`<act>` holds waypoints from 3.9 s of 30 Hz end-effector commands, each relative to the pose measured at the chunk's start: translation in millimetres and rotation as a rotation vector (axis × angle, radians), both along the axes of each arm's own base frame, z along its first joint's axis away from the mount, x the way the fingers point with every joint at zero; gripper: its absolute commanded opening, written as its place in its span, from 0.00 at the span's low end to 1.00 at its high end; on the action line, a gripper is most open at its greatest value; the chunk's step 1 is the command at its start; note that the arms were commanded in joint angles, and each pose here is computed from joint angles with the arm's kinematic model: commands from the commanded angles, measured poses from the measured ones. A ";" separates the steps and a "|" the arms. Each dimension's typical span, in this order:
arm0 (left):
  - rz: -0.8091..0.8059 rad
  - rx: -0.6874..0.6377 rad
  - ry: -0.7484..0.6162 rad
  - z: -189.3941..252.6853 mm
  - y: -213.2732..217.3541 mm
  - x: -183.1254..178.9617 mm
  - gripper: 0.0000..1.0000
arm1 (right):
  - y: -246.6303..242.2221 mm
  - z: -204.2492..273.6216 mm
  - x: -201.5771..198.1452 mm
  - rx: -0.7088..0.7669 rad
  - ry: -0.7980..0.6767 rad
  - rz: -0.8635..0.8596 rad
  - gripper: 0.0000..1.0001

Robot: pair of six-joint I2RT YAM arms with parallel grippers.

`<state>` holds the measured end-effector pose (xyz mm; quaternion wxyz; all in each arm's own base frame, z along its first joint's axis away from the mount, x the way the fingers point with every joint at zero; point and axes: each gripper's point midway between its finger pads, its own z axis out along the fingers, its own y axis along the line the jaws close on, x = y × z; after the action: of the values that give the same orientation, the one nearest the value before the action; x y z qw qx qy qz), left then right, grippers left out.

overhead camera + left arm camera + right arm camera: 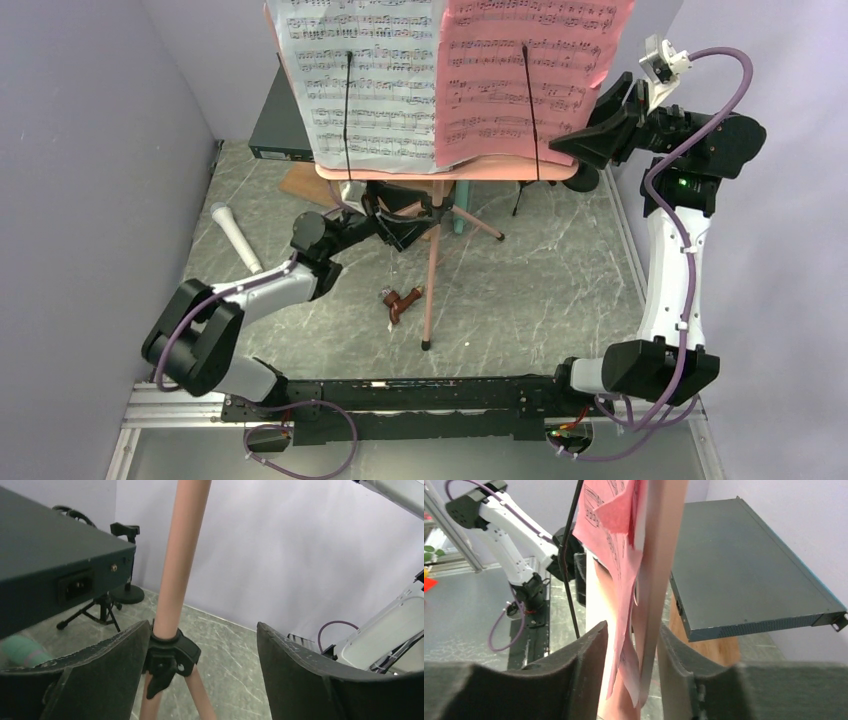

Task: Pack up the instrument practice props
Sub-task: Place the music stand at the center of the board, then pick up the sheet music from the music stand.

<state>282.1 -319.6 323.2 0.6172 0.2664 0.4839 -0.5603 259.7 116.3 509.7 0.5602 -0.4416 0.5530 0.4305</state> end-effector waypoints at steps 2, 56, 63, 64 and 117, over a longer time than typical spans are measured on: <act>0.128 0.001 0.082 0.4 22.7 -0.4 0.86 | -13.2 -7.5 -10.0 -0.079 -0.012 -0.007 0.54; 0.723 0.688 0.402 -92.8 202.4 -80.1 0.99 | -28.6 22.5 -44.0 0.233 0.292 -0.377 0.79; 0.718 0.689 0.404 -93.5 201.6 -80.5 0.99 | -19.5 15.3 -38.8 0.234 0.314 -0.325 0.76; 0.718 0.689 0.403 -93.2 201.7 -80.6 1.00 | -18.1 14.9 -38.5 0.236 0.315 -0.319 0.75; 0.697 0.685 0.397 -92.5 199.0 -81.6 1.00 | -36.4 69.2 -24.9 0.174 0.117 -0.334 0.00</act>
<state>202.3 -117.3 225.3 0.5375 0.1532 0.8132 -0.1622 233.5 82.6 581.8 0.6298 -0.2673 0.6067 0.4049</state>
